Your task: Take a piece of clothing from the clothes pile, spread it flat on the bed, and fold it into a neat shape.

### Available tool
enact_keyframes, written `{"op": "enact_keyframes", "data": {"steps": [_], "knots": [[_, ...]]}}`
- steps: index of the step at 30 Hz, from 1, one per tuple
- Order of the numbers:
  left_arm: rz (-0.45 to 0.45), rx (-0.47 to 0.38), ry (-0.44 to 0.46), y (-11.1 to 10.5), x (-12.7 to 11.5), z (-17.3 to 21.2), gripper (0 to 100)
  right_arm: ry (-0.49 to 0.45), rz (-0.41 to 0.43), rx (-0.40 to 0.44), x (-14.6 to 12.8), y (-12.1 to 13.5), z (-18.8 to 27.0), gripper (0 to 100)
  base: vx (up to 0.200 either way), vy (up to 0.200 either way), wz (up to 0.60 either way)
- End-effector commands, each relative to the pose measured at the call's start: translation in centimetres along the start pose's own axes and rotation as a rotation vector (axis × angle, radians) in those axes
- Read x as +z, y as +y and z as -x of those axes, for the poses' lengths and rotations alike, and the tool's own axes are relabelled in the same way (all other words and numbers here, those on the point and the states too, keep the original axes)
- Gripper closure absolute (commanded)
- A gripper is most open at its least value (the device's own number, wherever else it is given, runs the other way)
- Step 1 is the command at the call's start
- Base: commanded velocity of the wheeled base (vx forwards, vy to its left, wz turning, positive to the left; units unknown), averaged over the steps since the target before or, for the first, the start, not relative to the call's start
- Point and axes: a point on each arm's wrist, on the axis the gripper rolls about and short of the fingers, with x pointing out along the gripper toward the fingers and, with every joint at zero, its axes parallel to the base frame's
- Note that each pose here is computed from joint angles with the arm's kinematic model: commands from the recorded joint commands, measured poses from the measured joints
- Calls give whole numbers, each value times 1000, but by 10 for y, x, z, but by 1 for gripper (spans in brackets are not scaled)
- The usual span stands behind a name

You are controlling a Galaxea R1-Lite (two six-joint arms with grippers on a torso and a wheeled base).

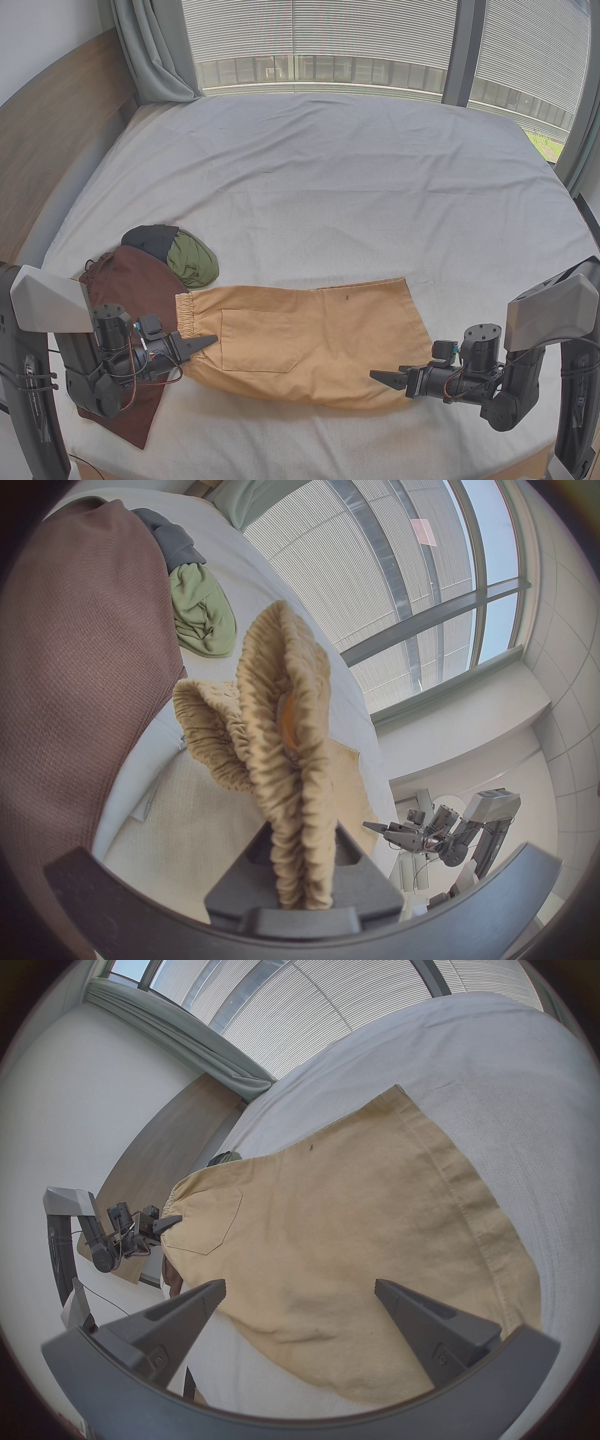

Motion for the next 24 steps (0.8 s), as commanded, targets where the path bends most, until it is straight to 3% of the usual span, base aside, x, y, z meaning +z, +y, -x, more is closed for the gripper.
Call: {"op": "enact_keyframes", "data": {"steps": [1, 24], "knots": [[-5, -1, 5, 2, 0, 4, 100, -6, 3, 4, 2, 1, -1, 0, 0, 0, 0], [-34, -43, 1, 24, 13, 36, 100, -21, 9, 13, 6, 4, 2, 0, 0, 0, 0]]}}
